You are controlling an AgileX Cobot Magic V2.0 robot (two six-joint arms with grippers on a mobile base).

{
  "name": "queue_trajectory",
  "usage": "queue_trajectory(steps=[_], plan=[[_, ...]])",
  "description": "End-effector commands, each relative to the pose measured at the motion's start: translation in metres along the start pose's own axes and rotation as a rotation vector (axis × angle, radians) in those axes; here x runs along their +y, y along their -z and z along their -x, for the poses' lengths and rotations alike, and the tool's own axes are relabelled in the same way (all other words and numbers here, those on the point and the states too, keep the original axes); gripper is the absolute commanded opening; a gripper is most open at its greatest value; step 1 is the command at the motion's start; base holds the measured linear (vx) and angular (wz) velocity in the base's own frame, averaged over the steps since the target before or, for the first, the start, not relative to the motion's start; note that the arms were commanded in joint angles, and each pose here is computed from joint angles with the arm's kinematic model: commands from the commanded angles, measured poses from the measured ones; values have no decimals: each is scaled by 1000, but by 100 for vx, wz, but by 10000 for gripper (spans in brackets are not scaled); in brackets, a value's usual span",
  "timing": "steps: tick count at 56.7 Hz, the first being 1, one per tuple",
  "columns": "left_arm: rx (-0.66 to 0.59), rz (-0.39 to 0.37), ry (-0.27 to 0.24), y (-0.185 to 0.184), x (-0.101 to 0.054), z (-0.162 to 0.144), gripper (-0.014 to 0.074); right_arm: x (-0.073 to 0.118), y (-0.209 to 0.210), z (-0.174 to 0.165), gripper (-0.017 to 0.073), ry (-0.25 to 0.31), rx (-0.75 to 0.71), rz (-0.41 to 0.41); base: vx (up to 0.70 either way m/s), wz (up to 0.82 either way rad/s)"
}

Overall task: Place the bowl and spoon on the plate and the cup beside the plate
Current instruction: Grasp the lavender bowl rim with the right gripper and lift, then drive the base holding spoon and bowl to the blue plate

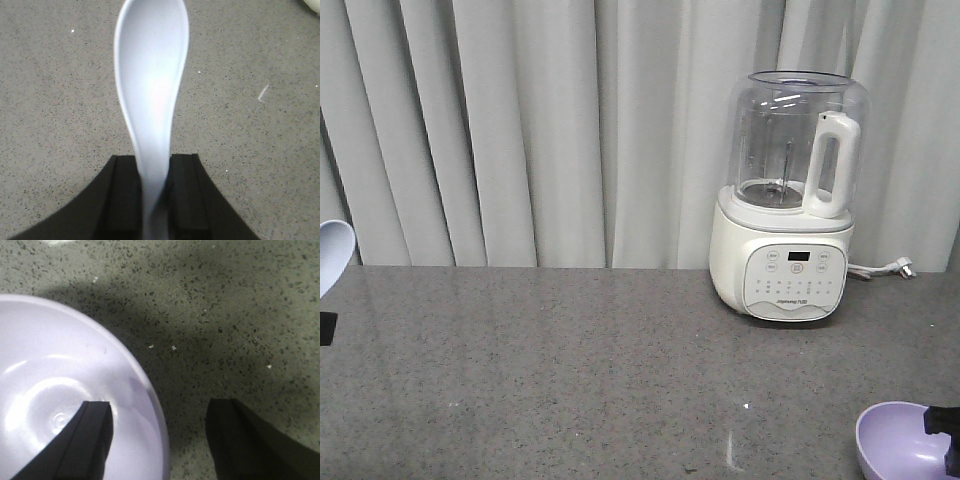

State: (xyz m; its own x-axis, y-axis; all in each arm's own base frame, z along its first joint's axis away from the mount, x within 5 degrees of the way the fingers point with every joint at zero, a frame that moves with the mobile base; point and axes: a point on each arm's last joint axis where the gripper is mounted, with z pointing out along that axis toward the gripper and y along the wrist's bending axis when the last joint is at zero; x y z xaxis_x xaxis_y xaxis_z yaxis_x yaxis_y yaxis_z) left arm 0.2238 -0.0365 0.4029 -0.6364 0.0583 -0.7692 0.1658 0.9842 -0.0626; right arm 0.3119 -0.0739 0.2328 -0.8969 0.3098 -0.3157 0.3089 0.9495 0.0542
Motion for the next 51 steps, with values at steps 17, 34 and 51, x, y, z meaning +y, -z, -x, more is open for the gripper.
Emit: queue_trajectory(steps=[17,34,51], plan=[[-108,-8,4,13,-1,11,-6,1,17,14,-15,33,-138,14,0,0],[-134,-8,-3,13,-1,14,-6,2,82,5,-11,118,-332,21,0,0],[-175,-10,-3,23,-2,14,-6,12,204,-49,-11,206,-731,133,0,0]])
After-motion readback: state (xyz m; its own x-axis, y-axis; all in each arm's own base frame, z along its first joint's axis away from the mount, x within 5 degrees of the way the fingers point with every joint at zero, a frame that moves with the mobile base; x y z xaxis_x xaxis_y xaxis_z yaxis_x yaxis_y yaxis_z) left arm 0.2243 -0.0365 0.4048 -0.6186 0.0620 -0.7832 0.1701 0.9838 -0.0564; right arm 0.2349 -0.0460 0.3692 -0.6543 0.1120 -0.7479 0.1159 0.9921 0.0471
